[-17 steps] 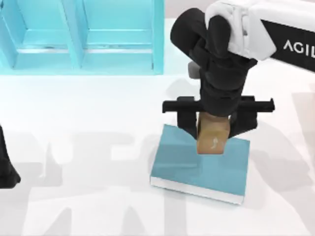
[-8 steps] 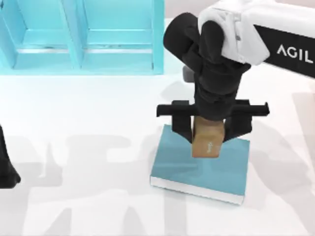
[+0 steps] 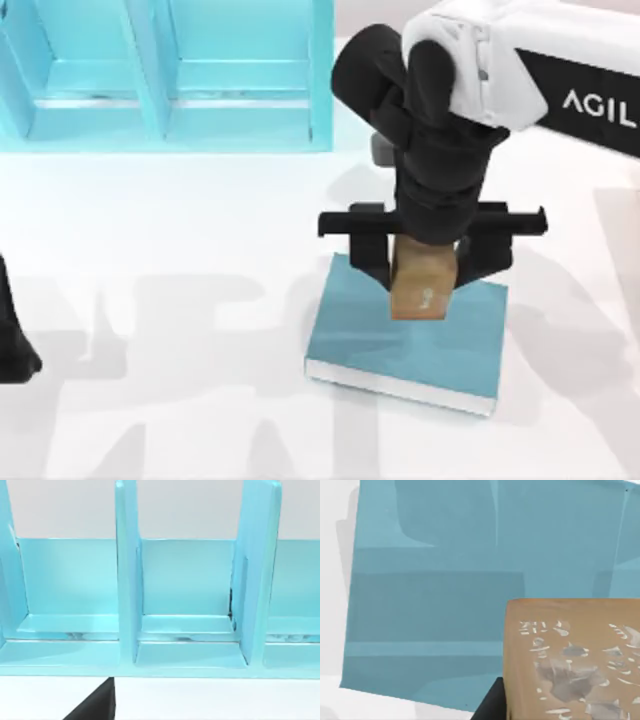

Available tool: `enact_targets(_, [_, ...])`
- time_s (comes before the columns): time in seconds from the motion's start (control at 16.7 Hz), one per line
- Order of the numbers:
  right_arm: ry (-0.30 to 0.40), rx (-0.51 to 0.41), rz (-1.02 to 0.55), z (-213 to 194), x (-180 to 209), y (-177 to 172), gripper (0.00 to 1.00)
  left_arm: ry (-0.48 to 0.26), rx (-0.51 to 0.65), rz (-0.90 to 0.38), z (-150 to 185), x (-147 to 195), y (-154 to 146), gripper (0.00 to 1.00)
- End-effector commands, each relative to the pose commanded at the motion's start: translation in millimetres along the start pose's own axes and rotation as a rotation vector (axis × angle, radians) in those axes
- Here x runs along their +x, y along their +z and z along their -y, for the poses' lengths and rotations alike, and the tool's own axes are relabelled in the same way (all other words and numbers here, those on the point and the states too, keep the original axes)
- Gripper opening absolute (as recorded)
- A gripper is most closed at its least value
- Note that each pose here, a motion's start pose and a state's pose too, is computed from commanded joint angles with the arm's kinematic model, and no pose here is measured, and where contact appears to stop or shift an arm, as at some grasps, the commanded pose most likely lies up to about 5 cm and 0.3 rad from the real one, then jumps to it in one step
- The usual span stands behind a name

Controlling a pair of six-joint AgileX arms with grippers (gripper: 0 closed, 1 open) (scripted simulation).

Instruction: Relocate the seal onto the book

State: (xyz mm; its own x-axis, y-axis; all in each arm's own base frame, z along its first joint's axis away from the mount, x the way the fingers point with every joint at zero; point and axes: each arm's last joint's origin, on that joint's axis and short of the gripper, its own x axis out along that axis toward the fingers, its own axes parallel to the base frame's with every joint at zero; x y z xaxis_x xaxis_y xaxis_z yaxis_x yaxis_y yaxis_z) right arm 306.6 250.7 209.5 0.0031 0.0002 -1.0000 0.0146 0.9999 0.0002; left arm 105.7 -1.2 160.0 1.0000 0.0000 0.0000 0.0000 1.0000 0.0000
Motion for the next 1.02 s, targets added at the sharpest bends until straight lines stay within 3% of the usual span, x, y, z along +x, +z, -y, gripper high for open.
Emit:
enact_targets(0.6, [0.0,0.0,0.0,0.0,0.0,0.0,0.98,0.0,0.0,0.0,0.0,0.0,0.0,1.0])
enact_targets(1.02, [0.0,0.0,0.0,0.0,0.0,0.0,1.0,0.0,0.0,0.0,0.0,0.0,0.0,1.0])
